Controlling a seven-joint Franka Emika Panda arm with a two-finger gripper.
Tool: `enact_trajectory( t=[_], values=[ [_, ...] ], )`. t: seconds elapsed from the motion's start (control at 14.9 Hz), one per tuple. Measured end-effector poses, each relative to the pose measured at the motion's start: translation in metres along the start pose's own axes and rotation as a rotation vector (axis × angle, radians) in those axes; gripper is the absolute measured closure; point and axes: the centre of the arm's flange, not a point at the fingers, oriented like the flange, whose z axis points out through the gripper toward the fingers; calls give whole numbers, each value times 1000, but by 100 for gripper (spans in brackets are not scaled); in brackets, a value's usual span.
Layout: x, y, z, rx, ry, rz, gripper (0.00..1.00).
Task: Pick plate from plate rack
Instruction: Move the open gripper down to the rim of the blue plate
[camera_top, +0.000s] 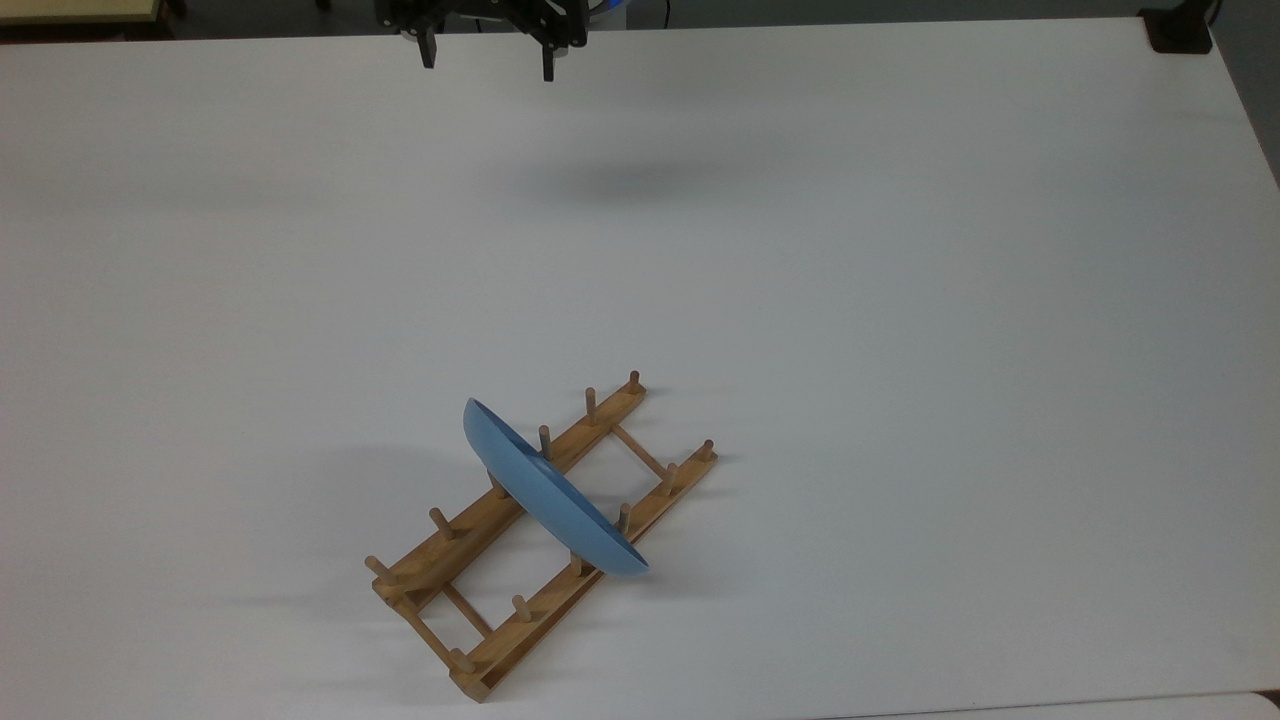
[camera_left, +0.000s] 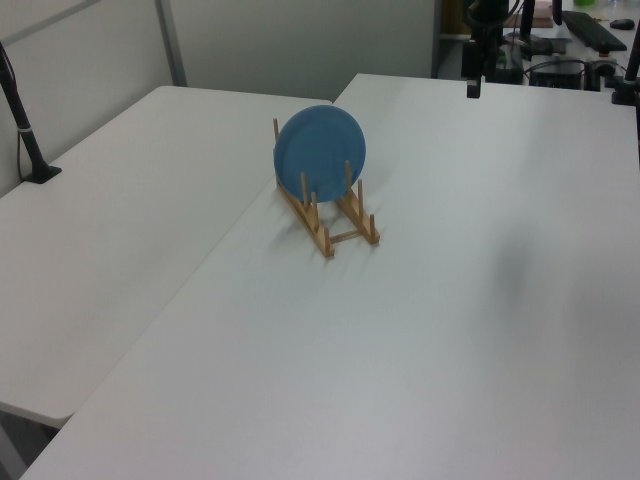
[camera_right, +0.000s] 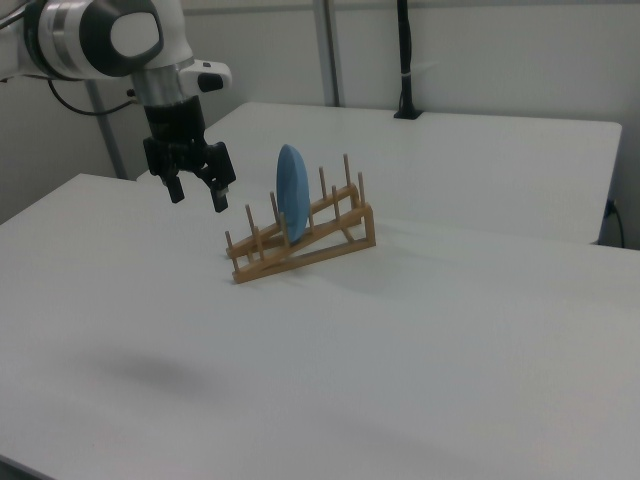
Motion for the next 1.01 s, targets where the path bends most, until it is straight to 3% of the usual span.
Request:
enact_trajectory(
  t=[0.67,1.01],
  values=[
    [12,21,17,2,-10,3,0],
    [39,16,18,11,146,-2,0]
  ],
)
